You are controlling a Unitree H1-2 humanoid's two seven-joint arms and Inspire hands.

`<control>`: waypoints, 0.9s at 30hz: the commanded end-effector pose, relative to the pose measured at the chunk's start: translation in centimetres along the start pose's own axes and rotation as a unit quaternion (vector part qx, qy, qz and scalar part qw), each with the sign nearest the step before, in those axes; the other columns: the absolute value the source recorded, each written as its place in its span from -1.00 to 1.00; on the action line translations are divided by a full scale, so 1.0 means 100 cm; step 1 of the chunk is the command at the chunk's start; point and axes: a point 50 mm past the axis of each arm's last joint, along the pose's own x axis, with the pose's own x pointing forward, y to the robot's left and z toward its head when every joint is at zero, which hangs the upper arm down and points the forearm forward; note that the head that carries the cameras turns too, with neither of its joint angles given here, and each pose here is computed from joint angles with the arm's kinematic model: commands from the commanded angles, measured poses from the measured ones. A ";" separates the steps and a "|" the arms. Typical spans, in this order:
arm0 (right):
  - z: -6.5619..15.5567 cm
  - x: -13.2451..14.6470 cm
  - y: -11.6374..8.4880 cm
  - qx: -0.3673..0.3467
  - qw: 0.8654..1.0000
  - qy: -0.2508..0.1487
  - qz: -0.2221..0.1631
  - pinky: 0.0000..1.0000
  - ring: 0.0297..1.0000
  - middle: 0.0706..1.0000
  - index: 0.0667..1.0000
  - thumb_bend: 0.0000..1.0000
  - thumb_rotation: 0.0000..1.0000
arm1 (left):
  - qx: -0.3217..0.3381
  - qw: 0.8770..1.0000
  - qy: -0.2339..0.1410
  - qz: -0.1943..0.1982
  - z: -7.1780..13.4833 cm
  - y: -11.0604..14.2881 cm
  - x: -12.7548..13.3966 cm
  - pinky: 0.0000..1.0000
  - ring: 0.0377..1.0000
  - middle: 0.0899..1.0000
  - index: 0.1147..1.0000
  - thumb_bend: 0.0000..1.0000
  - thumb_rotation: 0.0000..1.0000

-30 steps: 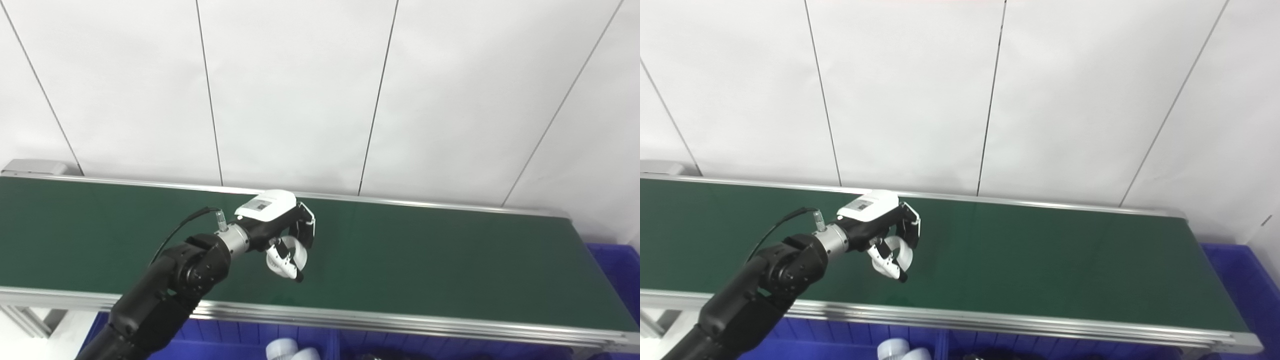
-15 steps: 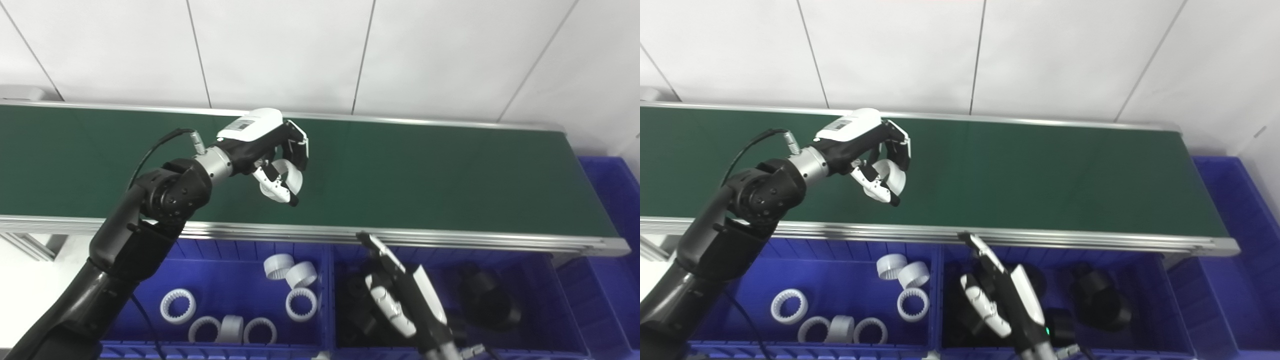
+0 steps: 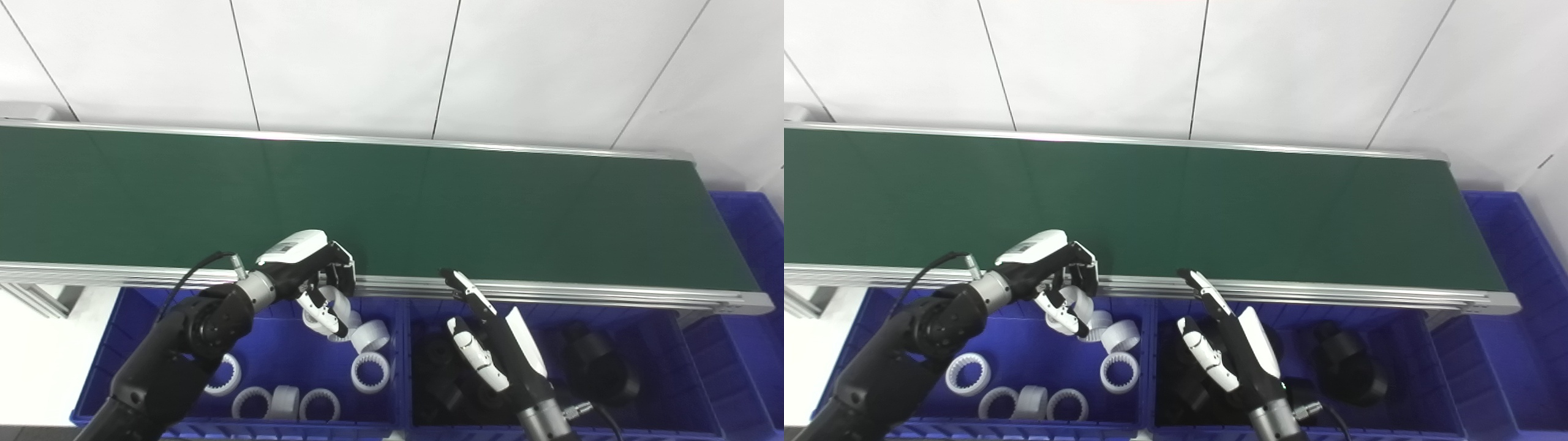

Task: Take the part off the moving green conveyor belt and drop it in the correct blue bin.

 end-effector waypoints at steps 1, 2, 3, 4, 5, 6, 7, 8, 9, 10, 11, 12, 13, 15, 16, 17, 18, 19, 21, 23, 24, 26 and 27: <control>0.010 0.007 -0.007 -0.002 1.000 -0.019 -0.012 0.75 0.84 0.87 0.82 -0.30 0.96 | 0.014 1.000 -0.017 0.018 0.004 0.007 0.001 -0.36 -0.13 -0.11 -0.35 0.00 -1.00; 0.010 0.007 -0.007 -0.003 1.000 -0.020 -0.012 0.75 0.84 0.87 0.82 -0.30 0.97 | 0.014 1.000 -0.016 0.017 0.003 0.004 0.001 -0.36 -0.13 -0.11 -0.35 0.00 -1.00; 0.011 0.007 -0.007 -0.004 1.000 -0.020 -0.013 0.75 0.84 0.87 0.82 -0.31 0.97 | 0.013 1.000 -0.014 0.015 0.003 0.002 0.001 -0.35 -0.13 -0.11 -0.35 0.00 -1.00; 0.011 0.007 -0.007 -0.005 1.000 -0.020 -0.014 0.74 0.84 0.87 0.82 -0.31 0.97 | 0.013 1.000 -0.014 0.015 0.002 0.001 0.001 -0.34 -0.13 -0.11 -0.34 0.00 -1.00; 0.010 0.007 -0.007 -0.005 1.000 -0.020 -0.014 0.74 0.84 0.87 0.82 -0.31 0.97 | 0.013 1.000 -0.011 0.013 0.000 -0.003 0.003 -0.34 -0.13 -0.11 -0.34 0.00 -1.00; 0.010 0.007 -0.007 -0.004 1.000 -0.020 -0.014 0.74 0.84 0.87 0.81 -0.30 0.97 | 0.014 1.000 -0.009 0.012 -0.002 -0.005 0.004 -0.34 -0.13 -0.11 -0.34 0.00 -1.00; 0.010 0.006 -0.007 -0.004 1.000 -0.020 -0.015 0.74 0.84 0.87 0.81 -0.30 0.97 | 0.016 1.000 -0.007 0.010 -0.005 -0.010 0.005 -0.34 -0.13 -0.11 -0.34 0.00 -1.00; 0.010 0.006 -0.007 -0.004 1.000 -0.019 -0.015 0.74 0.84 0.87 0.81 -0.29 0.97 | 0.018 1.000 -0.005 0.008 -0.006 -0.013 0.006 -0.34 -0.13 -0.11 -0.33 0.00 -1.00; 0.011 0.006 -0.007 -0.005 1.000 -0.019 -0.015 0.74 0.83 0.87 0.81 -0.28 0.97 | 0.019 1.000 -0.005 0.008 -0.008 -0.016 0.006 -0.34 -0.13 -0.11 -0.33 0.00 -1.00; 0.011 0.006 -0.007 -0.006 1.000 -0.020 -0.016 0.73 0.83 0.87 0.81 -0.28 0.97 | 0.020 1.000 -0.003 0.007 -0.010 -0.019 0.007 -0.34 -0.13 -0.11 -0.33 0.00 -1.00; 0.011 0.006 -0.007 -0.006 1.000 -0.020 -0.016 0.73 0.83 0.87 0.81 -0.28 0.97 | 0.021 1.000 -0.001 0.005 -0.012 -0.023 0.008 -0.34 -0.13 -0.11 -0.32 0.00 -1.00; 0.011 0.006 -0.008 -0.006 1.000 -0.021 -0.015 0.73 0.83 0.87 0.81 -0.28 0.96 | 0.021 1.000 0.002 0.002 -0.014 -0.026 0.009 -0.34 -0.13 -0.11 -0.31 0.00 -1.00; 0.011 0.006 -0.008 -0.005 1.000 -0.022 -0.015 0.73 0.83 0.87 0.81 -0.29 0.96 | 0.022 1.000 0.005 -0.002 -0.016 -0.029 0.009 -0.33 -0.13 -0.11 -0.24 0.00 -1.00; 0.012 0.006 -0.008 -0.005 1.000 -0.023 -0.015 0.73 0.83 0.87 0.82 -0.30 0.95 | 0.021 1.000 0.011 -0.012 -0.020 -0.033 0.010 -0.30 -0.13 -0.10 -0.18 0.00 -1.00; 0.013 0.006 -0.009 -0.005 1.000 -0.023 -0.015 0.72 0.83 0.87 0.82 -0.29 0.95 | 0.019 1.000 0.014 -0.017 -0.021 -0.035 0.010 -0.28 -0.13 -0.10 -0.17 0.00 -1.00; 0.013 0.006 -0.009 -0.005 1.000 -0.023 -0.015 0.71 0.83 0.87 0.82 -0.29 0.95 | 0.017 1.000 0.015 -0.020 -0.022 -0.036 0.009 -0.22 -0.12 -0.10 -0.15 0.00 -1.00; 0.013 0.006 -0.009 -0.004 1.000 -0.024 -0.015 0.71 0.83 0.87 0.82 -0.28 0.95 | 0.016 0.999 0.015 -0.023 -0.022 -0.036 0.009 -0.11 0.07 0.17 -0.14 0.01 -0.96; 0.014 0.006 -0.009 -0.004 1.000 -0.024 -0.016 0.71 0.83 0.87 0.82 -0.28 0.95 | 0.015 0.999 0.015 -0.025 -0.023 -0.037 0.008 -0.09 0.10 0.23 -0.14 0.02 -0.96; 0.013 0.006 -0.009 -0.004 1.000 -0.024 -0.016 0.71 0.83 0.87 0.81 -0.28 0.94 | 0.015 0.999 0.009 -0.027 -0.023 -0.037 0.008 -0.01 0.24 0.40 -0.14 0.02 -0.93; 0.013 0.006 -0.009 -0.004 1.000 -0.023 -0.016 0.72 0.83 0.87 0.81 -0.26 0.97 | 0.014 0.999 0.003 -0.031 -0.023 -0.036 0.007 0.11 0.36 0.48 0.23 0.38 -0.99; 0.013 0.006 -0.008 -0.005 1.000 -0.023 -0.017 0.72 0.83 0.86 0.81 -0.26 0.97 | 0.014 0.999 -0.001 -0.033 -0.023 -0.035 0.007 0.17 0.41 0.50 0.29 0.44 -0.99; 0.013 0.006 -0.008 -0.005 1.000 -0.023 -0.017 0.72 0.82 0.86 0.81 -0.27 0.98 | 0.011 0.999 -0.010 -0.036 -0.022 -0.034 0.006 0.27 0.48 0.53 0.37 0.50 -1.00; 0.013 0.007 -0.007 -0.005 1.000 -0.024 -0.018 0.72 0.82 0.86 0.81 -0.26 0.98 | 0.009 0.999 -0.014 -0.037 -0.022 -0.033 0.005 0.28 0.48 0.53 0.38 0.50 -1.00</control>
